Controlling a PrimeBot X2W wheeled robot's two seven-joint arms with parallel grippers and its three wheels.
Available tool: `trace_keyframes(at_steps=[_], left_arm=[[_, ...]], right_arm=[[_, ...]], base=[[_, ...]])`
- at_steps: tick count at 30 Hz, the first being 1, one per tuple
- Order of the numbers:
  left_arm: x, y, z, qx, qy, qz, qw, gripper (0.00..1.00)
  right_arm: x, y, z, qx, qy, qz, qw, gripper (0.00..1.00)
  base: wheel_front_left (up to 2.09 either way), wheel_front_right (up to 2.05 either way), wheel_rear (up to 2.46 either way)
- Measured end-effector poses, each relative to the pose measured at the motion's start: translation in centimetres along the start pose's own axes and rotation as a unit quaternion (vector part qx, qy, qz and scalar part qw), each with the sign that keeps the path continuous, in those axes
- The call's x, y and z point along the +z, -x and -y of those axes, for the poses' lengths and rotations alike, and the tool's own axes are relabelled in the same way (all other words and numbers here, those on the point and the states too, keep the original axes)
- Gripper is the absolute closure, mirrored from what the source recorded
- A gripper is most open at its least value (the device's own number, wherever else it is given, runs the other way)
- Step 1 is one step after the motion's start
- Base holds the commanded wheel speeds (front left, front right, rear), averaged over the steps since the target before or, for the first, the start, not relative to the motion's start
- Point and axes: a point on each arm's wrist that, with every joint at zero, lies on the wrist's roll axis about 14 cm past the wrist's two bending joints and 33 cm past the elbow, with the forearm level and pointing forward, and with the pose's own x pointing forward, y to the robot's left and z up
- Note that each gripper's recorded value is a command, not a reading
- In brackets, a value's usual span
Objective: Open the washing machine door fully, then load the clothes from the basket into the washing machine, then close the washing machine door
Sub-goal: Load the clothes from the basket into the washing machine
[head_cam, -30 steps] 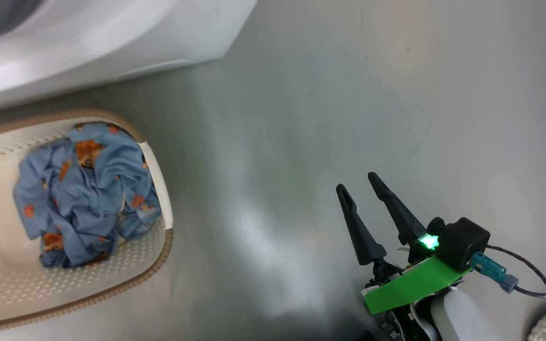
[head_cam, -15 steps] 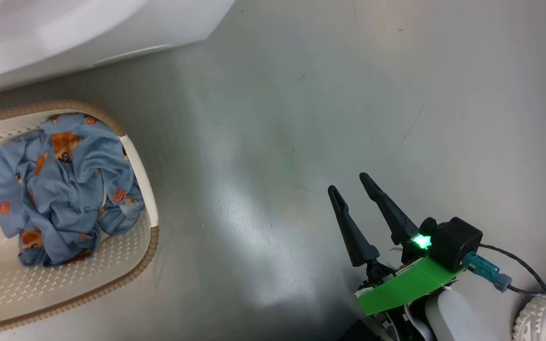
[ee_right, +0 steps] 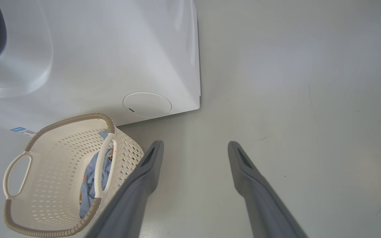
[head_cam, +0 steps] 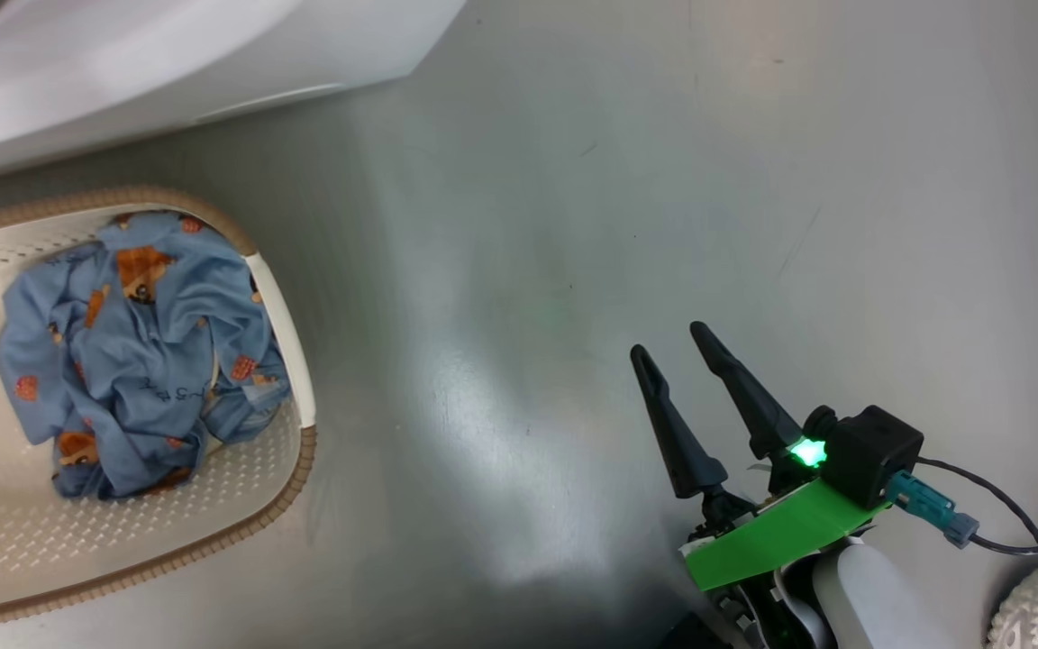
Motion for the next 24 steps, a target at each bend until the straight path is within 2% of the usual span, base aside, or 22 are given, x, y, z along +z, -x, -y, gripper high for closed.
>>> trace_keyframes(at_steps=[14,24], left_arm=[[2.0,2.6,1.2,0.002,0.007,0.014,1.0,0.0],[3.8,7.4,2.8,-0.005,0.025,0.026,0.999,0.0]], right_arm=[[2.0,-0.3,-0.7,0.011,0.007,0.028,1.0,0.0],[4.6,-0.1,-2.3,0.032,0.026,0.06,0.997,0.0]], base=[[0.0,0.0,0.0],[0.0,0.0,0.0]])
